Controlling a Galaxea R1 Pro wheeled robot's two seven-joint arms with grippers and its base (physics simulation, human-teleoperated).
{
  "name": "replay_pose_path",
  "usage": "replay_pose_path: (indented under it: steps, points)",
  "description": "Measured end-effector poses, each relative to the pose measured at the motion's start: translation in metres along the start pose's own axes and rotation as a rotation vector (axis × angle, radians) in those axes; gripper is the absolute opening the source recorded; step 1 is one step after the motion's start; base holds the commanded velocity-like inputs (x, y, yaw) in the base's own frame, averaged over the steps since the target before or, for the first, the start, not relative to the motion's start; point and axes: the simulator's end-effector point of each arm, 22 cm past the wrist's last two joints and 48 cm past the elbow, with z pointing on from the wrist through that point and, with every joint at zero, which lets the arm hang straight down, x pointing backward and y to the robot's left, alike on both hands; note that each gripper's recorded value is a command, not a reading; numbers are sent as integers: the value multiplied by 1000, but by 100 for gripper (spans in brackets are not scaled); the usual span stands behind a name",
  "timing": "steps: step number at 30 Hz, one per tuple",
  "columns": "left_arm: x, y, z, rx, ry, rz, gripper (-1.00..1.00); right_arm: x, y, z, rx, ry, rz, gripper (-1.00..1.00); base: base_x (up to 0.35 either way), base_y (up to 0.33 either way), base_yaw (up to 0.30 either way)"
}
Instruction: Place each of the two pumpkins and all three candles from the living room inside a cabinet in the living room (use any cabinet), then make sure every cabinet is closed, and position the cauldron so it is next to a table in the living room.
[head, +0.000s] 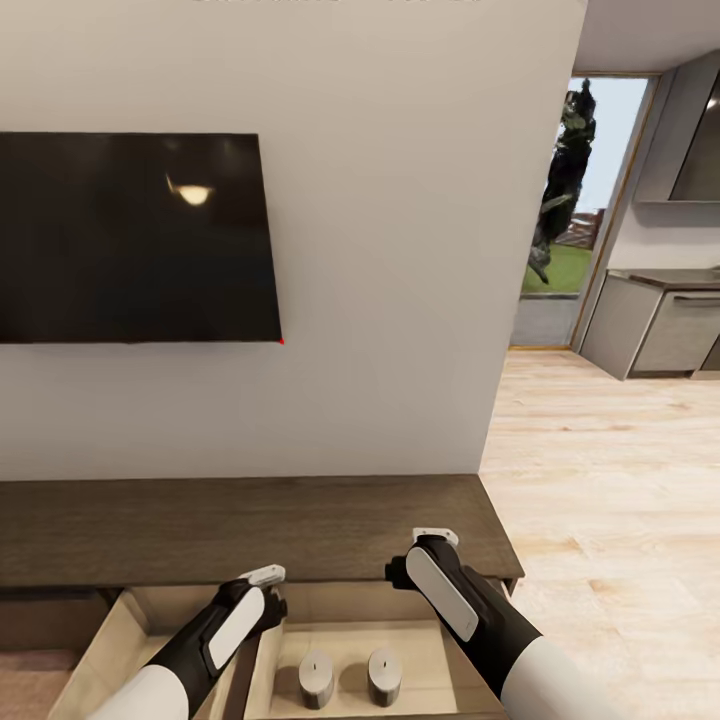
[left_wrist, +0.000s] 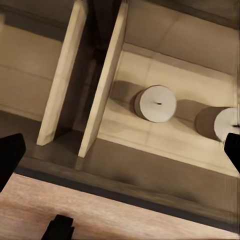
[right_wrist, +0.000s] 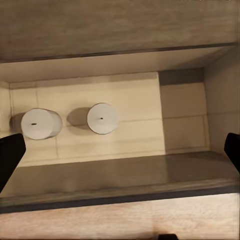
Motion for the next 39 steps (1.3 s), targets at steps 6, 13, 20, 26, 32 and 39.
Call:
replay_pose_path:
  steps: [6, 13, 20, 26, 32, 39]
  points:
    - [-6, 1, -9, 8, -6, -6, 100, -5, 0, -9, -1, 0, -3, 100, 0, 0, 0]
    - [3, 11, -12, -20, 22, -3, 100, -11, 0, -20, -1, -1, -5, 100, 0, 0, 0]
    - [0, 11, -22, -21, 24, -1, 100, -16, 0, -30, 0, -1, -5, 100, 0, 0, 0]
    - [-3, 10, -31, -20, 23, 0, 100, -20, 0, -38, -3, 0, -5, 100, 0, 0, 0]
    - [-7, 10, -39, -21, 22, -1, 100, -24, -2, -46, -1, 0, -5, 100, 0, 0, 0]
    - [-11, 12, -49, -23, 22, -1, 100, -29, -3, -56, 0, -2, -4, 100, 0, 0, 0]
